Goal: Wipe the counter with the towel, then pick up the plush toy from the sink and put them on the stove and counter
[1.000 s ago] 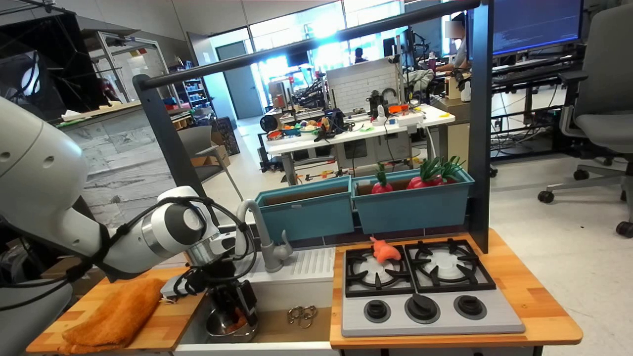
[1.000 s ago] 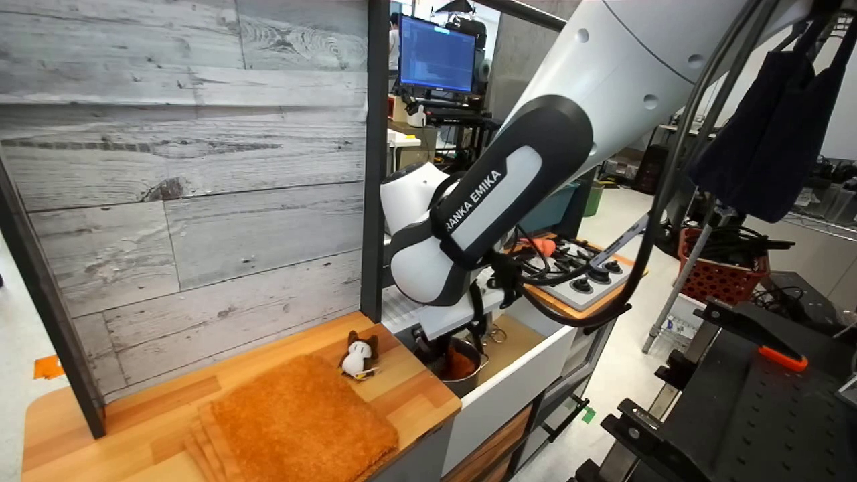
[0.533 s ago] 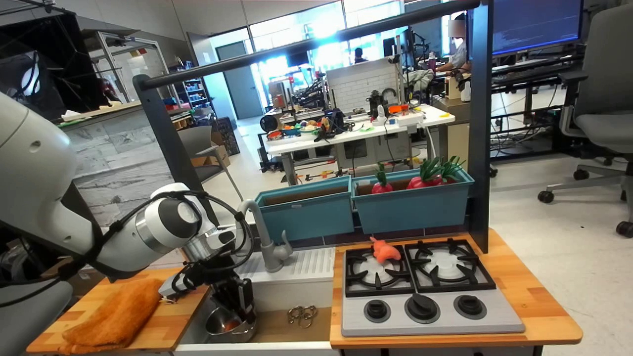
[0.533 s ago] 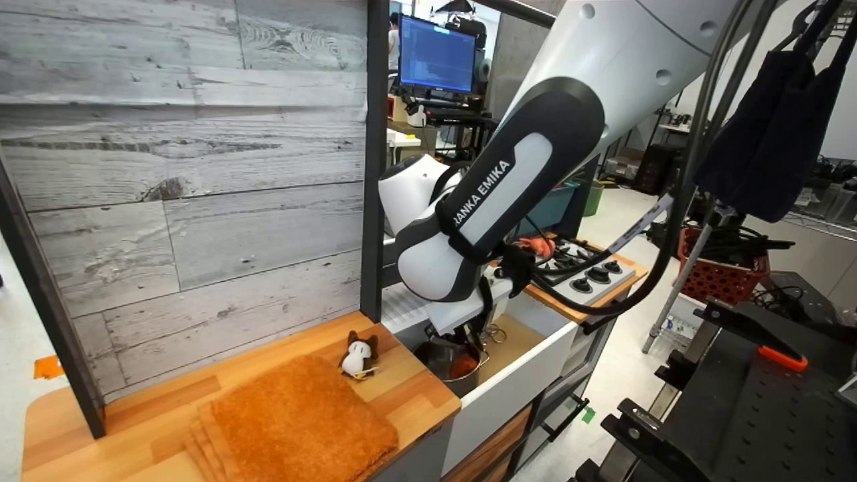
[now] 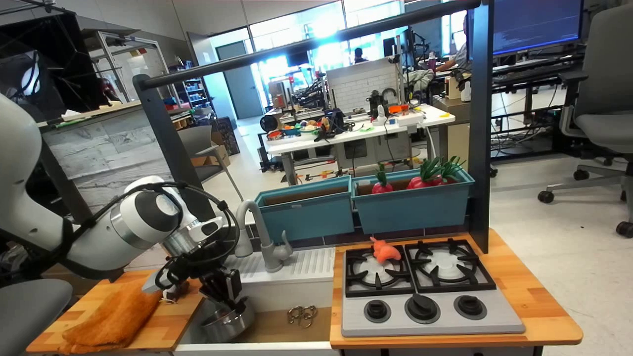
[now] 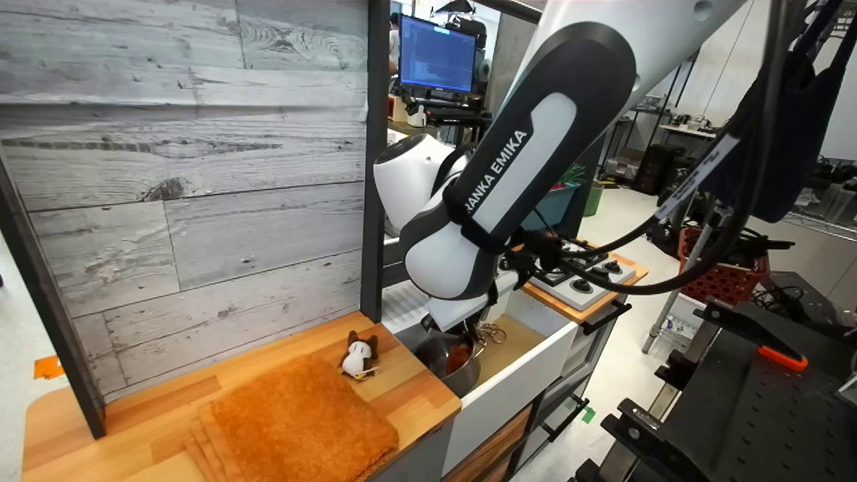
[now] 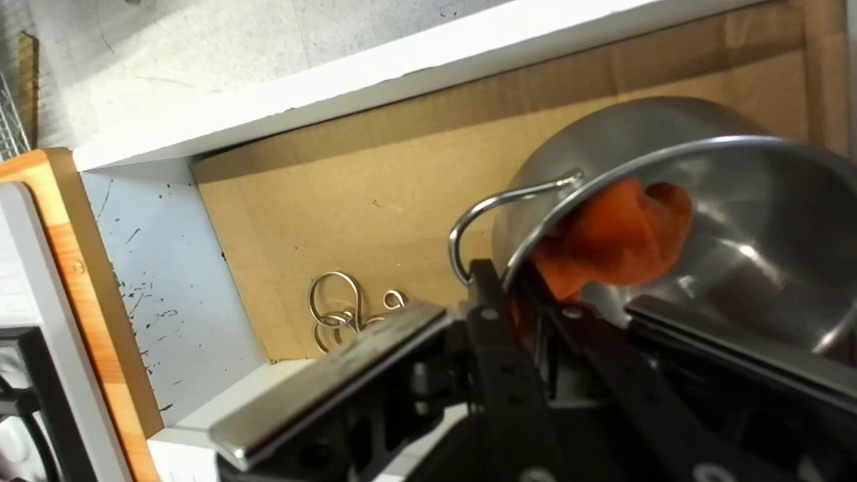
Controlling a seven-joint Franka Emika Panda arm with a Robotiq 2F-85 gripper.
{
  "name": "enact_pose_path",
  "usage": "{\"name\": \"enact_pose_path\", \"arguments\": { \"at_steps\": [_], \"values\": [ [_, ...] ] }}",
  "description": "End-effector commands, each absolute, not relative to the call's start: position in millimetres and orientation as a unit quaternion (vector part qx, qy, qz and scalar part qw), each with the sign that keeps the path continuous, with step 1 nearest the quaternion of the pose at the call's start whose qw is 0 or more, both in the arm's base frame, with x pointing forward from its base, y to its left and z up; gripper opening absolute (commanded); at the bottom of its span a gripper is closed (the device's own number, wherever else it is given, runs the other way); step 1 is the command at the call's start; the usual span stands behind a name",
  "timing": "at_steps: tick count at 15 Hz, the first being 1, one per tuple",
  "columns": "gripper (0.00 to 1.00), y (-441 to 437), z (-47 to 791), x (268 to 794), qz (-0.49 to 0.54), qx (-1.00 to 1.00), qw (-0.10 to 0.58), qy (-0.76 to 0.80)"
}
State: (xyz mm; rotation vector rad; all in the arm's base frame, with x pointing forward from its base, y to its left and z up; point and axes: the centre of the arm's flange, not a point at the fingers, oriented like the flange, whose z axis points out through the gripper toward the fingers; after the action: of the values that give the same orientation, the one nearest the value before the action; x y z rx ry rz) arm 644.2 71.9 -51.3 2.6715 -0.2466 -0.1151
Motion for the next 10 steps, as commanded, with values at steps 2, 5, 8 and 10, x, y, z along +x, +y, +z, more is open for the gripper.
{"name": "enact_pose_path", "arguments": {
  "at_steps": [2,5,8,10],
  "values": [
    [0.02,80,-63,646,-0.015,0.973,0.209,-0.096],
    [0.02,73,-85,647,-0.019,0.971,0.215,-0.106],
    [0.35,65,-103,646,-0.031,0.967,0.224,-0.118],
    [0.48,64,-112,638,-0.038,0.966,0.227,-0.118]
  ]
}}
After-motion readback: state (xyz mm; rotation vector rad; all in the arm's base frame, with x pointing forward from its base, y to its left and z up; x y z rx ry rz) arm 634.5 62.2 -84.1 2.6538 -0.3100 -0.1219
